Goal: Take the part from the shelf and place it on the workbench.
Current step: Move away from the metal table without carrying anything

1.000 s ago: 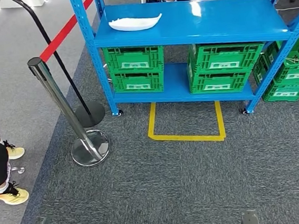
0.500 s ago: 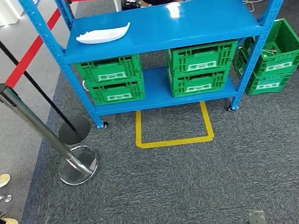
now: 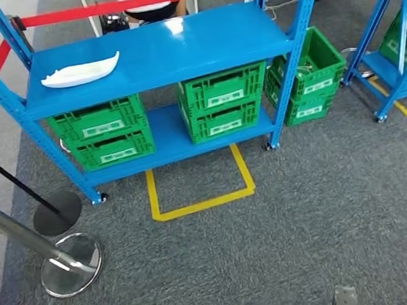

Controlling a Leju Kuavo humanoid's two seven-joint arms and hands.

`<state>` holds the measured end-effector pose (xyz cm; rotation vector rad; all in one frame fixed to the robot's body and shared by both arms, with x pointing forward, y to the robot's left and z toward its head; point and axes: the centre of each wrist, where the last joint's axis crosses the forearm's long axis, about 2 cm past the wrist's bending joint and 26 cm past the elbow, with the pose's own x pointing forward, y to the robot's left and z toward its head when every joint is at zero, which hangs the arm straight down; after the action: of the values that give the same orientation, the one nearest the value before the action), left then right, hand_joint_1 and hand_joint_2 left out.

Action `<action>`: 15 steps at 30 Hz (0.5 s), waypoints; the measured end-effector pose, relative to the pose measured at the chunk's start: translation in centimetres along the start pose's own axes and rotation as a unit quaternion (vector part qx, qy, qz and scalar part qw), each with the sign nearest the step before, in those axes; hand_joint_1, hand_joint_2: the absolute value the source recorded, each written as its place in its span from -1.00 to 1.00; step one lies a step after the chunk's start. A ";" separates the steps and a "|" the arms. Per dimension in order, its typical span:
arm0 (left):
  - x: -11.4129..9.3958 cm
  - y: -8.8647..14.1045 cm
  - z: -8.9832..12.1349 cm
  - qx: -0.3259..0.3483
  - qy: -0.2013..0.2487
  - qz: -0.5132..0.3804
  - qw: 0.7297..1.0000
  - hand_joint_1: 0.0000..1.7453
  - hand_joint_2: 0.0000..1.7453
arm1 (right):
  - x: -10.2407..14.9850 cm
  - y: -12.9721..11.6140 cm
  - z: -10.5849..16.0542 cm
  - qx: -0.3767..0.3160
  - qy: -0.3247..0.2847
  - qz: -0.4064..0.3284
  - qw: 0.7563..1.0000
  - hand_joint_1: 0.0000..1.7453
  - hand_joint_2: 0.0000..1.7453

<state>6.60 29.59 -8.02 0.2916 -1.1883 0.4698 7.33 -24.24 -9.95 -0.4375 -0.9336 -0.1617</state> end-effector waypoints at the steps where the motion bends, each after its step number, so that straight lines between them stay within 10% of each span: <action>1: 0.0 0.0 0.0 0.000 0.000 0.000 1.000 -1.00 -1.00 | 0.1 0.1 -0.1 0.000 -0.002 -0.001 1.000 -1.00 -1.00; 15: 0.1 -0.1 -0.1 0.001 -0.002 0.002 1.000 -1.00 -1.00 | 0.1 0.0 -0.1 -0.003 -0.001 -0.001 1.000 -1.00 -1.00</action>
<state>6.72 29.56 -7.97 0.2931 -1.1914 0.4739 7.42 -24.30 -9.91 -0.4424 -0.9364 -0.1650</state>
